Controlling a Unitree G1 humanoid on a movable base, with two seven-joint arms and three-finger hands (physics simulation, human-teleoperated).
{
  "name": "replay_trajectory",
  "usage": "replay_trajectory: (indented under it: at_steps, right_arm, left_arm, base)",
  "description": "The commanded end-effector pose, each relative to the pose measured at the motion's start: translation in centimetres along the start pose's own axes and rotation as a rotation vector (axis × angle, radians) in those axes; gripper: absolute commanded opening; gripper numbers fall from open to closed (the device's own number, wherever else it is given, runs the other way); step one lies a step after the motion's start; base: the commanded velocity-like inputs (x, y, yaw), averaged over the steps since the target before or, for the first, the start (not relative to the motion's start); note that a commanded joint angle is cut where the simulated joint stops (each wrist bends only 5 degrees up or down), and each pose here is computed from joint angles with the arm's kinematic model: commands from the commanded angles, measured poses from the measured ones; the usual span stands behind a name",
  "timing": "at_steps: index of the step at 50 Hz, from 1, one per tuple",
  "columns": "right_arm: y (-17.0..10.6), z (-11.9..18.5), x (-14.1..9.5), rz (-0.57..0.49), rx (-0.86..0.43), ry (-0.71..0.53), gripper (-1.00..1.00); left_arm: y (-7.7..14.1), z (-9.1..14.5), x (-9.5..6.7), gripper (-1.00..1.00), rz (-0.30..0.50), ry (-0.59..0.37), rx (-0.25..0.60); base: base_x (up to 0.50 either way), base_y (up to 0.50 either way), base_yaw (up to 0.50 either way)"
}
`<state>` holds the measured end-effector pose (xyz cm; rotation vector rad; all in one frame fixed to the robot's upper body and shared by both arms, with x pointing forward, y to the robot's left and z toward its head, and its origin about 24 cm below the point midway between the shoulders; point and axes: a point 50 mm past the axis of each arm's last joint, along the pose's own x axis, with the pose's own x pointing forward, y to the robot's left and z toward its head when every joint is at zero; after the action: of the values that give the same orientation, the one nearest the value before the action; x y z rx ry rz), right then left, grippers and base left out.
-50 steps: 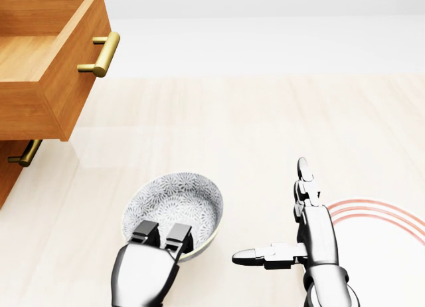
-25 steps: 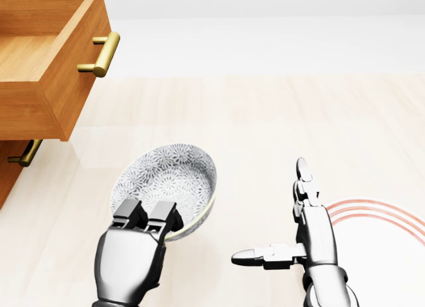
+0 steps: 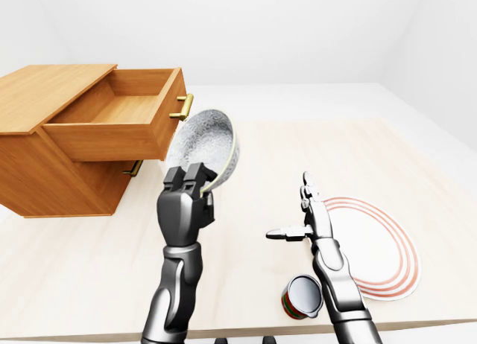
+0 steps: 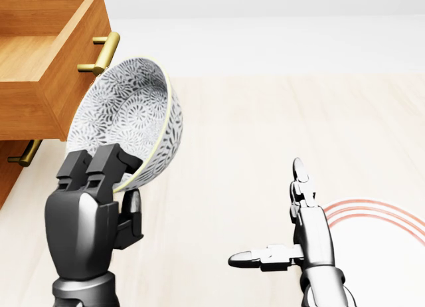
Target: Put the bowl on top of the cabinet.
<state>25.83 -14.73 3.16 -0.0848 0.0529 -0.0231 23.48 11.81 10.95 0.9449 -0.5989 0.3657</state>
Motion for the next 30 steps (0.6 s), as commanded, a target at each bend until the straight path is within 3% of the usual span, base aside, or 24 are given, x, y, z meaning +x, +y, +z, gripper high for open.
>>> replay_trajectory:
  at_steps: [1, 16, 26, 30]
  right_arm:
    - [0.2, 0.0, -0.1, 0.006, -0.002, -0.001, 1.0]
    - [0.2, 0.2, -0.2, 0.007, -0.003, -0.005, 1.0]
    - [0.2, 0.3, -0.3, 0.006, -0.004, -0.006, 1.0]
    - [0.1, 0.3, -0.3, 0.006, -0.002, -0.007, 1.0]
  left_arm:
    - [3.5, 1.2, 2.3, -0.95, 0.154, -0.003, -0.169]
    - [7.5, 3.6, 4.8, -0.95, 0.215, -0.143, -0.282]
    - [10.5, 4.6, 6.7, -0.95, 0.288, -0.26, -0.299]
    - [12.2, 4.6, 8.4, -0.95, 0.353, -0.315, -0.281]
  base:
    - [0.0, 0.0, 0.0]
    - [0.0, 0.0, 0.0]
    - [0.0, 0.0, 0.0]
    - [0.0, 0.0, 0.0]
